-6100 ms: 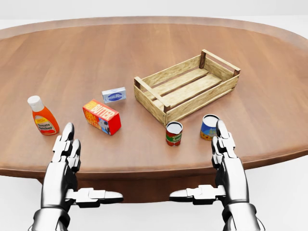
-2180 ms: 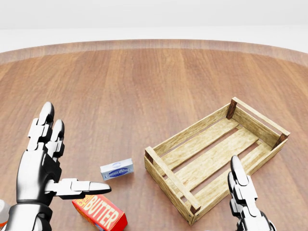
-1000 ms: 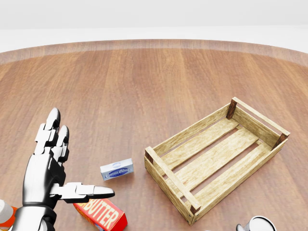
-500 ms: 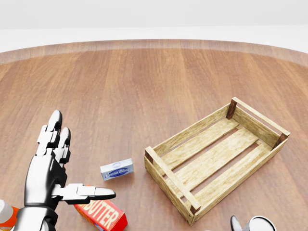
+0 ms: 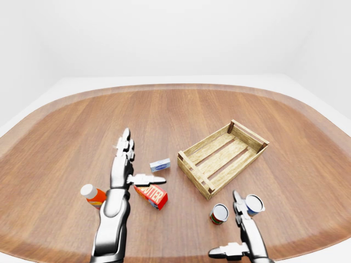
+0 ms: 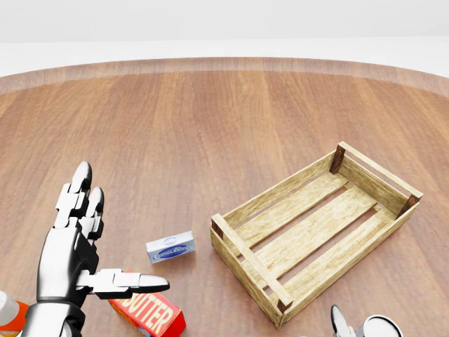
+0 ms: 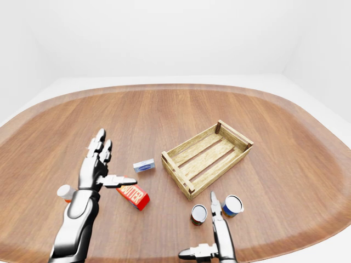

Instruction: Pick up the tomato sauce, and put it in the wooden tray.

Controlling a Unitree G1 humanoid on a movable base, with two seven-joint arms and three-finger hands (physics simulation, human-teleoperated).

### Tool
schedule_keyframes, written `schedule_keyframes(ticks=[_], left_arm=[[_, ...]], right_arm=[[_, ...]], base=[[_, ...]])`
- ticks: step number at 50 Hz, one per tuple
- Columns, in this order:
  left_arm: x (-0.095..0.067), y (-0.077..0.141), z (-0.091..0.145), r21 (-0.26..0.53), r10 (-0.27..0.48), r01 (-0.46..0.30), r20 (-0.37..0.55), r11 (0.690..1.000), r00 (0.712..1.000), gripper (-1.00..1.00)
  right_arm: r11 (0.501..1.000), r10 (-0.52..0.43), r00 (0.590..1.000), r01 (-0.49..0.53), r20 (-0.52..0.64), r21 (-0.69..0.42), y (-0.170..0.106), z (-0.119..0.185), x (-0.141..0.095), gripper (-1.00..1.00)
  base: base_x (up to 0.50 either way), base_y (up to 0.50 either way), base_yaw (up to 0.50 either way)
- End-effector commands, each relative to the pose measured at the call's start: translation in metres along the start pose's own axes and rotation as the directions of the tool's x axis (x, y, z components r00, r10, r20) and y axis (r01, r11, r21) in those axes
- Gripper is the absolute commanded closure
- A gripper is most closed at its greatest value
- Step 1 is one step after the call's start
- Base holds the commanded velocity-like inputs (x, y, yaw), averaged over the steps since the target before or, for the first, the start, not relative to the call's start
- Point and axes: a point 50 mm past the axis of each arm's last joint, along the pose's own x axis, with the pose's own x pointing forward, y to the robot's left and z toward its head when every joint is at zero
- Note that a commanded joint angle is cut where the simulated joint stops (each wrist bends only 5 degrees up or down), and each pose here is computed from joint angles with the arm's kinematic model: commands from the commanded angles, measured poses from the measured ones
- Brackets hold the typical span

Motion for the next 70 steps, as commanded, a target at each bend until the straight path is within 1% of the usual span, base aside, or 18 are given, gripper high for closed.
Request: schedule_keyframes(ticks=[1,6,15,26,30,39,66,67,68,69,70], left_arm=[[0.0,-0.001,0.0,0.0,-0.001,0.001,0.0,1.0,1.0,-1.0],[-0.001,-0.001,0.0,0.0,-0.002,0.002,0.0,1.0,1.0,-1.0],[-0.001,-0.001,-0.002,0.001,-0.003,0.003,-0.008,1.0,1.0,-1.0],[-0.001,-0.002,-0.002,0.003,-0.005,0.005,-0.007,1.0,1.0,-1.0],[-0.001,-0.002,-0.002,0.003,-0.004,0.004,-0.01,1.0,1.0,-1.0],[-0.001,-0.002,-0.004,0.003,-0.006,0.006,-0.018,1.0,1.0,-1.0],[-0.002,-0.003,-0.005,0.003,-0.008,0.009,-0.024,1.0,1.0,-1.0],[-0.002,-0.003,-0.006,0.003,-0.009,0.009,-0.027,1.0,1.0,-1.0],[-0.002,-0.003,-0.006,0.003,-0.009,0.009,-0.027,1.0,1.0,-1.0],[-0.002,-0.003,-0.007,0.003,-0.008,0.008,-0.03,1.0,1.0,-1.0],[-0.002,-0.003,-0.007,0.002,-0.009,0.009,-0.031,1.0,0.999,-1.0]], right_arm=[[1.0,-0.007,1.0,0.007,-0.022,-0.004,0.001,-0.007,0.011,-1.0],[1.0,-0.011,0.999,0.011,-0.034,-0.004,0.0,-0.01,0.017,-1.0],[1.0,-0.02,1.0,0.02,0.001,-0.002,-0.001,-0.003,0.029,-1.0],[1.0,-0.021,0.999,0.02,-0.049,-0.015,0.002,-0.014,0.039,-1.0],[1.0,-0.023,0.999,0.022,-0.042,-0.016,0.001,-0.013,0.04,-1.0],[0.999,-0.027,0.994,0.024,-0.105,-0.028,0.003,-0.027,0.046,-1.0],[0.999,-0.034,0.986,0.029,-0.161,-0.035,0.002,-0.039,0.053,-1.0],[1.0,-0.025,0.987,0.022,-0.161,-0.022,0.002,-0.039,0.052,-0.11],[1.0,-0.024,0.987,0.021,-0.161,-0.021,0.002,-0.039,0.052,0.13],[1.0,-0.025,0.987,0.022,-0.158,-0.02,0.002,-0.038,0.052,0.13],[1.0,-0.023,0.987,0.02,-0.157,-0.017,0.002,-0.038,0.052,0.82]], base=[[0.0,0.0,0.0],[0.0,0.0,0.0],[0.0,0.0,0.0],[0.0,0.0,0.0],[0.0,0.0,0.0],[0.0,0.0,0.0],[0.0,0.0,0.0],[0.0,0.0,0.0],[0.0,0.0,0.0],[0.0,0.0,0.0],[0.0,0.0,0.0]])
